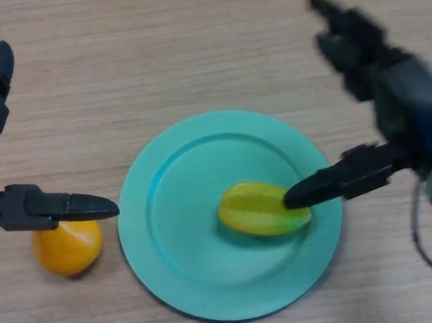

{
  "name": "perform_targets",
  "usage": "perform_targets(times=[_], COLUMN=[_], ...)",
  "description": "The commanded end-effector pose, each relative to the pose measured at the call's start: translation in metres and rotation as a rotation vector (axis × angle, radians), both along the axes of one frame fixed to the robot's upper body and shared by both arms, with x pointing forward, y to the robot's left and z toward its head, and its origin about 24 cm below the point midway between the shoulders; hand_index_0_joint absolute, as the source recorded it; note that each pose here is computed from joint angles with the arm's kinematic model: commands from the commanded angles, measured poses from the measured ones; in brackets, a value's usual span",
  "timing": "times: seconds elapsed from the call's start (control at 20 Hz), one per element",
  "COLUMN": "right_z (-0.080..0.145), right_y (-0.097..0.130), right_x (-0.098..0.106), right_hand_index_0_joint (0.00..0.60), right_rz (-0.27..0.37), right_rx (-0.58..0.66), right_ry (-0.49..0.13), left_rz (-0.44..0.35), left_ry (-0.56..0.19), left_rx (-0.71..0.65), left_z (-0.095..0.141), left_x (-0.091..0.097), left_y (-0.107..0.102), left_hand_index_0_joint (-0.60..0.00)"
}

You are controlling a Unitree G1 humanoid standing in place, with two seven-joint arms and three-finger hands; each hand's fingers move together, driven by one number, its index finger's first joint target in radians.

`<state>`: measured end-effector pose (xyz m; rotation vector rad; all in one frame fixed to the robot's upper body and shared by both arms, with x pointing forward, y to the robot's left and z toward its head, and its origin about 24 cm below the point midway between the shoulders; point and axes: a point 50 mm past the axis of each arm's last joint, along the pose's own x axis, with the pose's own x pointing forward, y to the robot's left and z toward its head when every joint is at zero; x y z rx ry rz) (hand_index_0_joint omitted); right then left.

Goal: Pick up the yellow starfruit and place it on the plate

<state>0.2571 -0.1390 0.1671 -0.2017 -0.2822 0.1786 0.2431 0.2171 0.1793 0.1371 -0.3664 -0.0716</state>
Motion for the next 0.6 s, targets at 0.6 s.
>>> perform_targets(times=[0.6], right_z=[0.034], right_y=[-0.035], right_x=[-0.025], right_hand_index_0_joint=[0.000], right_rz=[-0.120], right_rx=[-0.016], right_ry=[-0.282], left_rz=[0.034], left_ry=[-0.182], left_rx=[0.078], left_z=[0.024], left_x=[-0.010], left_y=[0.007], left_hand_index_0_joint=[0.000])
